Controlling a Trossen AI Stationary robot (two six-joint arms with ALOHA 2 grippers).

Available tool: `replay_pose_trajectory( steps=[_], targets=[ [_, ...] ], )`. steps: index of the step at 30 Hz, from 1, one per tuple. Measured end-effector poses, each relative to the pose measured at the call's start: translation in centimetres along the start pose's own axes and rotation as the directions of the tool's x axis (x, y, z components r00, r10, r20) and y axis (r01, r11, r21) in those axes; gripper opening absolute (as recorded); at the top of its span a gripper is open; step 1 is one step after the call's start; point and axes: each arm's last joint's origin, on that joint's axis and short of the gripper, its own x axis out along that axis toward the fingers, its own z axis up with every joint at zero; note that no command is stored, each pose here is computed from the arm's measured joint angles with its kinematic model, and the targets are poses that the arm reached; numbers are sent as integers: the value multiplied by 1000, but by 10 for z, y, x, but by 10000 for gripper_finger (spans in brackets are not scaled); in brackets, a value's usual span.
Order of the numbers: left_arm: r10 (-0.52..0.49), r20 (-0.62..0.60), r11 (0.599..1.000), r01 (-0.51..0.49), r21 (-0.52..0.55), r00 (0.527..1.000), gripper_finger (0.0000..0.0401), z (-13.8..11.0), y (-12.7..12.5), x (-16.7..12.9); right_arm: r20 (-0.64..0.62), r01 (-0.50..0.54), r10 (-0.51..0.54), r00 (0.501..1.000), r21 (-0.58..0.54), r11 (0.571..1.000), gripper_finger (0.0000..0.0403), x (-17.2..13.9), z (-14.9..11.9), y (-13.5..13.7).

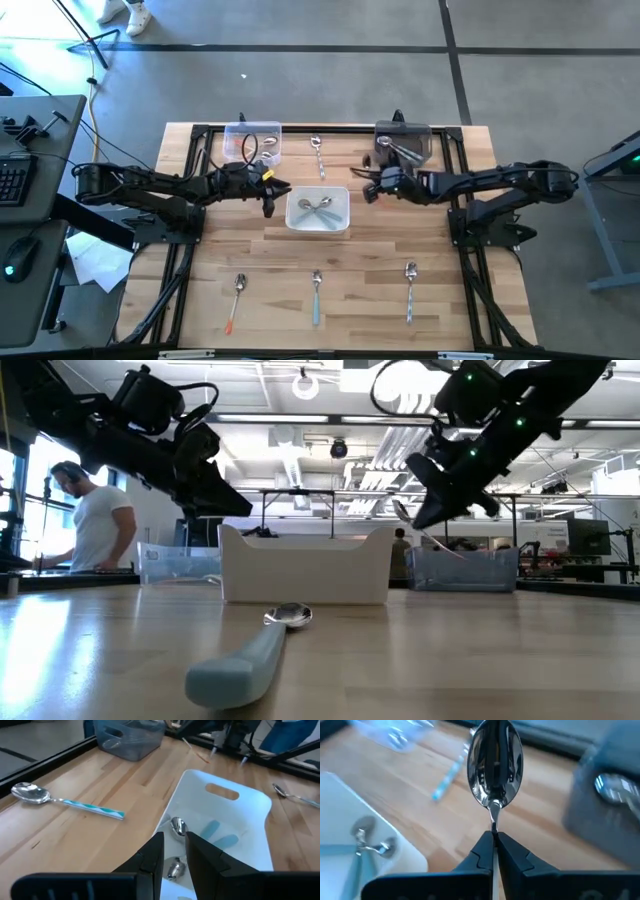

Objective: Sort silverware by color (type)
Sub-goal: Put the orange spoon into the transparent bin

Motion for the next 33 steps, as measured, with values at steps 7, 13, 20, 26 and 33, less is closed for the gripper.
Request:
replay_pose_trajectory(
  steps=[7,13,20,26,33],
  targets=[
    [-18,117,1000,19,-12,993,69,11,-3,-1,102,-123,152,983,-252,960,1,5,22,0],
    [-66,181,998,67,-4,981,69,16,-12,-2,158,-205,276,948,-360,910,0,11,23,-10],
    [-83,279,996,77,35,957,69,30,-22,-2,345,-394,537,770,-406,825,0,7,18,-31],
    [-106,293,994,94,54,950,69,49,-33,17,425,-445,634,646,-466,765,0,-2,22,-31],
    [-116,273,988,83,129,955,103,69,-55,69,487,-436,672,557,-517,736,0,-12,26,-23]
  ],
)
